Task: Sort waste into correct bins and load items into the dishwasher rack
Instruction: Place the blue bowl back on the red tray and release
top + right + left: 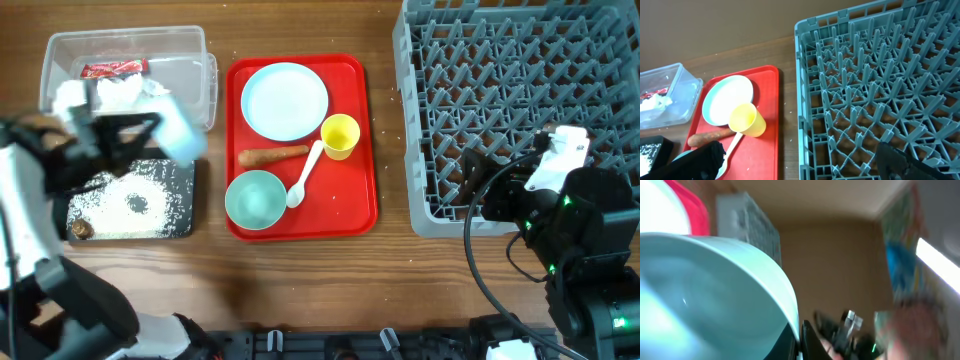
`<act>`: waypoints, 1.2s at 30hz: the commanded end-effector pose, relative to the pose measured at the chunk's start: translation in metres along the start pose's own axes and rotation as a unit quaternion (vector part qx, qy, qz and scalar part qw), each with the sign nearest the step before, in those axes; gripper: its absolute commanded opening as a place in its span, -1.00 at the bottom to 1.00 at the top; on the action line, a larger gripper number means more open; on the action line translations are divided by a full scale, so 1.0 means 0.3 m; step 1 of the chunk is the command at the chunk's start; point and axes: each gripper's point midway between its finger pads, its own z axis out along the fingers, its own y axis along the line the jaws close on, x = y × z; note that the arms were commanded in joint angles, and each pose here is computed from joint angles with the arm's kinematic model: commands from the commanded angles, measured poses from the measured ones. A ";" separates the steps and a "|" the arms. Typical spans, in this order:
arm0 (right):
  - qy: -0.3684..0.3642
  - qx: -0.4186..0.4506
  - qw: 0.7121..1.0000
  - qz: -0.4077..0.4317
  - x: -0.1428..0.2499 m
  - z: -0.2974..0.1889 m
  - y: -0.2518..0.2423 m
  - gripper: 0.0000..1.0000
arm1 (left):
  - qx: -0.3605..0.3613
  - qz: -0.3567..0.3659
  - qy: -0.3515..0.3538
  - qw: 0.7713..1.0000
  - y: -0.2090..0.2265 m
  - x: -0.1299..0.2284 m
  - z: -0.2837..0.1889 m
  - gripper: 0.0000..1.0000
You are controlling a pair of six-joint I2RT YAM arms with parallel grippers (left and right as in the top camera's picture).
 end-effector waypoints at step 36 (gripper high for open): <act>0.006 0.012 1.000 -0.009 0.004 -0.014 -0.012 1.00 | -0.585 0.390 0.281 0.653 0.622 0.809 0.749 -0.18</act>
